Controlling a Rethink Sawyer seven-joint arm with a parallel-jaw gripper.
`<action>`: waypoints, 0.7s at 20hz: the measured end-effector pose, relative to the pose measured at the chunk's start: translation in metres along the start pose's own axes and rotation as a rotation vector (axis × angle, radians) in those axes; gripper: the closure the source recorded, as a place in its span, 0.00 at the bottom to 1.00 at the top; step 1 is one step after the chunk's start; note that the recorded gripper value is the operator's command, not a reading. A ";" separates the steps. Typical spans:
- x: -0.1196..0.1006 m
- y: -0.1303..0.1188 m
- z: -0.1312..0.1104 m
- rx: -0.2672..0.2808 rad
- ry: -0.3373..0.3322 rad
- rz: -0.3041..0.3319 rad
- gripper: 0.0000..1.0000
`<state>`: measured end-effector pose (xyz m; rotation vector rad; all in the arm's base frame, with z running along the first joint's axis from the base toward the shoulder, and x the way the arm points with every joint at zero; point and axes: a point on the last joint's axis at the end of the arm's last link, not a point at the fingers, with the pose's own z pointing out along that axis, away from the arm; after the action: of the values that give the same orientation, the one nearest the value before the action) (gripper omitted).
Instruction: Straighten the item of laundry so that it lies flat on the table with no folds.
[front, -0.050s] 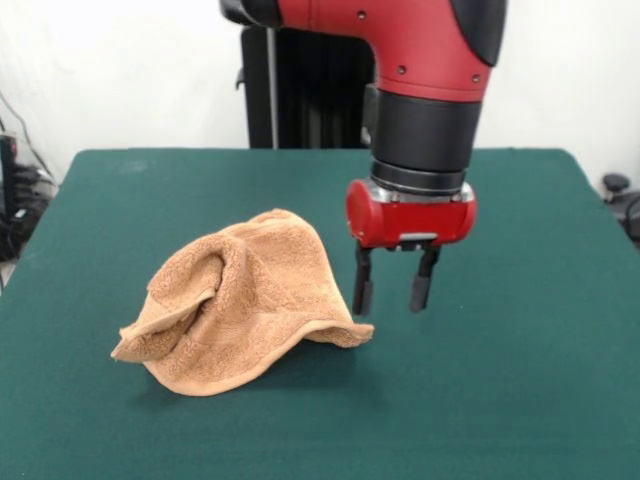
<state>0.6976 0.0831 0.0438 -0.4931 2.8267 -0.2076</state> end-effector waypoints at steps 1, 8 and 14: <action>-0.002 0.002 0.000 0.000 -0.003 -0.003 0.00; -0.013 0.004 -0.001 0.005 -0.022 -0.011 0.00; -0.017 -0.004 0.007 0.007 -0.028 -0.002 0.00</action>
<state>0.7161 0.0847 0.0413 -0.4936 2.7974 -0.2094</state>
